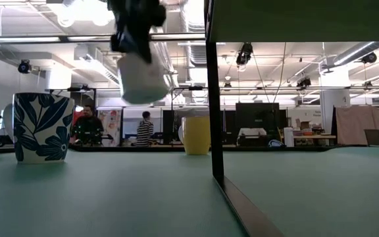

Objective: Place coffee mugs
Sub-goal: Put the white mug on the shelf

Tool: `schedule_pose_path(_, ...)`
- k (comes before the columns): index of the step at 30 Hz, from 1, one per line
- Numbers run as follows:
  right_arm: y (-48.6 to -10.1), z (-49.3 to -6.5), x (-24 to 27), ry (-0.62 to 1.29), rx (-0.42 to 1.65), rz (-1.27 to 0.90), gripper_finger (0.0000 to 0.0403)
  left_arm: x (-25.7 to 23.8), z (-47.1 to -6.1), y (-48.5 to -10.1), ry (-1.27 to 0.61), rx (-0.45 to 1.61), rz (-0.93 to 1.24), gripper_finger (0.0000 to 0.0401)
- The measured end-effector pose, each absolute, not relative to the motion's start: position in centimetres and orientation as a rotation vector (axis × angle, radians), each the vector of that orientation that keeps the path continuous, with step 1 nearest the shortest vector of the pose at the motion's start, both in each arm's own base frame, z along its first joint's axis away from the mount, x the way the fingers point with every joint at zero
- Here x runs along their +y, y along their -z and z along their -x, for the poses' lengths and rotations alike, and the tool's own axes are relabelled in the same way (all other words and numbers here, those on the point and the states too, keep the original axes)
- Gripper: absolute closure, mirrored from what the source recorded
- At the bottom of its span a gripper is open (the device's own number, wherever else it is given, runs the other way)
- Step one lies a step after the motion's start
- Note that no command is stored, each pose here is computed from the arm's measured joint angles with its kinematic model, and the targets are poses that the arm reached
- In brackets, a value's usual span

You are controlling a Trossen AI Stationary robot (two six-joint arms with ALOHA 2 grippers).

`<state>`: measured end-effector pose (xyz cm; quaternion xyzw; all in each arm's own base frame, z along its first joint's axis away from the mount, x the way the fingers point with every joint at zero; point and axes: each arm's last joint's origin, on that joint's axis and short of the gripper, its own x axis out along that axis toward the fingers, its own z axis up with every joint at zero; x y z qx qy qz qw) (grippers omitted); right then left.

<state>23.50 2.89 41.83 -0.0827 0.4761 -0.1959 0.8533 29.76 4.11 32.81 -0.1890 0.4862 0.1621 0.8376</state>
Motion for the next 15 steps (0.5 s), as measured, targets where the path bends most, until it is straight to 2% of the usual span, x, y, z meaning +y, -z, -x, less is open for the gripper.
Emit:
schedule_pose_path(7, -42.3, -22.8, 3.3, 0.165, 1.032, 0.198, 0.0276, -2.4, -31.9, -35.5, -0.3, 0.932, 0.364, 0.0398)
schedule_pose_path(15, -42.5, -22.3, 3.2, 0.2, 1.012, 0.097, 0.0279, -8.4, -37.4, -37.2, -0.218, 0.883, 0.315, 0.0398)
